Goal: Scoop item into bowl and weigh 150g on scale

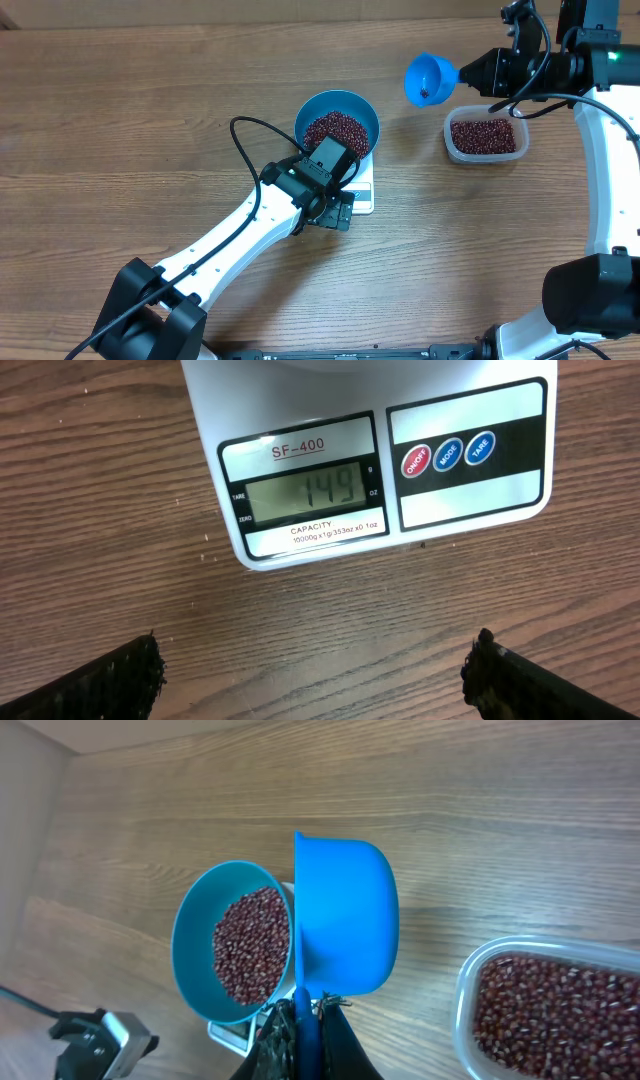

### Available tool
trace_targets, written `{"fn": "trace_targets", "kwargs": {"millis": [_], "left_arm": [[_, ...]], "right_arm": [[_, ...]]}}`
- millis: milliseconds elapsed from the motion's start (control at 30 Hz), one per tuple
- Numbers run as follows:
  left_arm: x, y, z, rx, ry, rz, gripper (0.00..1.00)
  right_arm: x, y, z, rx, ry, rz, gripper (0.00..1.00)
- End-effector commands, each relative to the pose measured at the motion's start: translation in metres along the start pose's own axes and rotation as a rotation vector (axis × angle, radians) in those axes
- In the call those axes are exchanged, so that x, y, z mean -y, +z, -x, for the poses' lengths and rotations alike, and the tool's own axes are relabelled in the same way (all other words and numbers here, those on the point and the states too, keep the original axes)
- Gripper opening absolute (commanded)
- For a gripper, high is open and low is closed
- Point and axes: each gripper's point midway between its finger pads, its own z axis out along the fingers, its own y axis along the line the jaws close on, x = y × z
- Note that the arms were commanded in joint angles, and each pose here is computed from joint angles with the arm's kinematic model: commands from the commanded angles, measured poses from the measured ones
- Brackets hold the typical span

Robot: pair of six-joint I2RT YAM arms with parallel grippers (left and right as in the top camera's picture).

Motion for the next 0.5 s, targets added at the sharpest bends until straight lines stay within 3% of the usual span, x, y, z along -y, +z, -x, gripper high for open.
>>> {"fn": "trace_targets", "kwargs": {"millis": [0,467], "left_arm": [[-0.001,-0.003,0.002,0.015,0.014,0.000,0.99],[-0.006,-0.003,-0.012,-0.045,0.022,0.016,0.99]], "right_arm": [[-0.023,-0.011,0.008,0.035,-0.030,0.070,0.04],[-0.071,0.010,0.003,0.006,-0.131,0.146,0.04]]}}
